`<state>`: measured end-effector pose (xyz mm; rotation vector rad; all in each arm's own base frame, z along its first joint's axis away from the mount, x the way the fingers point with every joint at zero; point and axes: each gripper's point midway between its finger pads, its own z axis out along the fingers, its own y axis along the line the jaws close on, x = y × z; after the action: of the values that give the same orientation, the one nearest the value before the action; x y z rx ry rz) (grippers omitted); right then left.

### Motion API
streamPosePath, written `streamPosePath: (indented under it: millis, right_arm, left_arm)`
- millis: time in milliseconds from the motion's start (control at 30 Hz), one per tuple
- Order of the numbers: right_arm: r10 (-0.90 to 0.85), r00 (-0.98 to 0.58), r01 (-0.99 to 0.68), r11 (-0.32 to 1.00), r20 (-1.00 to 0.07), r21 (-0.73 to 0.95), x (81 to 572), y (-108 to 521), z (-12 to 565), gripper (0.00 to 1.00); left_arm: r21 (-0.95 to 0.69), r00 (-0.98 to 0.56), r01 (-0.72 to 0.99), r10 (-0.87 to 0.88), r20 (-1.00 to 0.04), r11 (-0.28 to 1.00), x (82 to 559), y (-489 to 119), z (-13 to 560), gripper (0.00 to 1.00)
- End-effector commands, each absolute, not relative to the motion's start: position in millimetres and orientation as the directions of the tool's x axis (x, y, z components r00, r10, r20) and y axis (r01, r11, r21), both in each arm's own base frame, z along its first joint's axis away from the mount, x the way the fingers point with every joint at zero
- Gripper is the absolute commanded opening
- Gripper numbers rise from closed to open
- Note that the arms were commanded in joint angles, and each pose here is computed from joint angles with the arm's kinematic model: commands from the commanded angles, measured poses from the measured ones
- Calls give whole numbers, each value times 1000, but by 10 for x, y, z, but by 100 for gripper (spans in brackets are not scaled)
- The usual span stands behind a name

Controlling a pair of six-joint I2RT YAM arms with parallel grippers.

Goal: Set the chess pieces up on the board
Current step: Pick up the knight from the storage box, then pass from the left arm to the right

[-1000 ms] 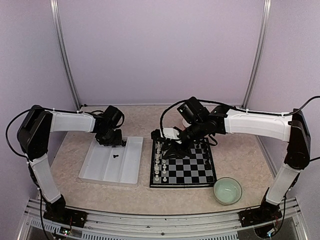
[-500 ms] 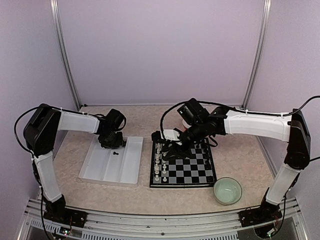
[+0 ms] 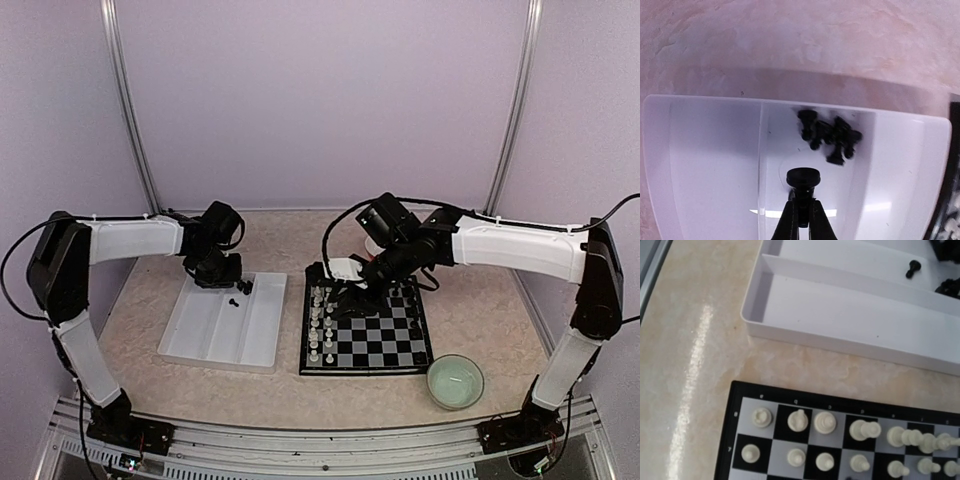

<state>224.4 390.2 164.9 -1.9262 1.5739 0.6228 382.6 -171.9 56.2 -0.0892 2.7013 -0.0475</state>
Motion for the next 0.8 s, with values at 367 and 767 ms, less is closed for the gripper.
streamPosePath:
  millis: [367,767]
  right_arm:
    - [-612,442,-894,-237,-656,-381,2326,4094,2446,44]
    - [-590,622,-780,-406,-515,-476,1981,4374,2229,49]
  left_arm:
    - [-662,-950,283,109,-292,694,2644,-2675,1872,0]
    - [-800,-917,380,302,-260,465,2157,-3378,2162,0]
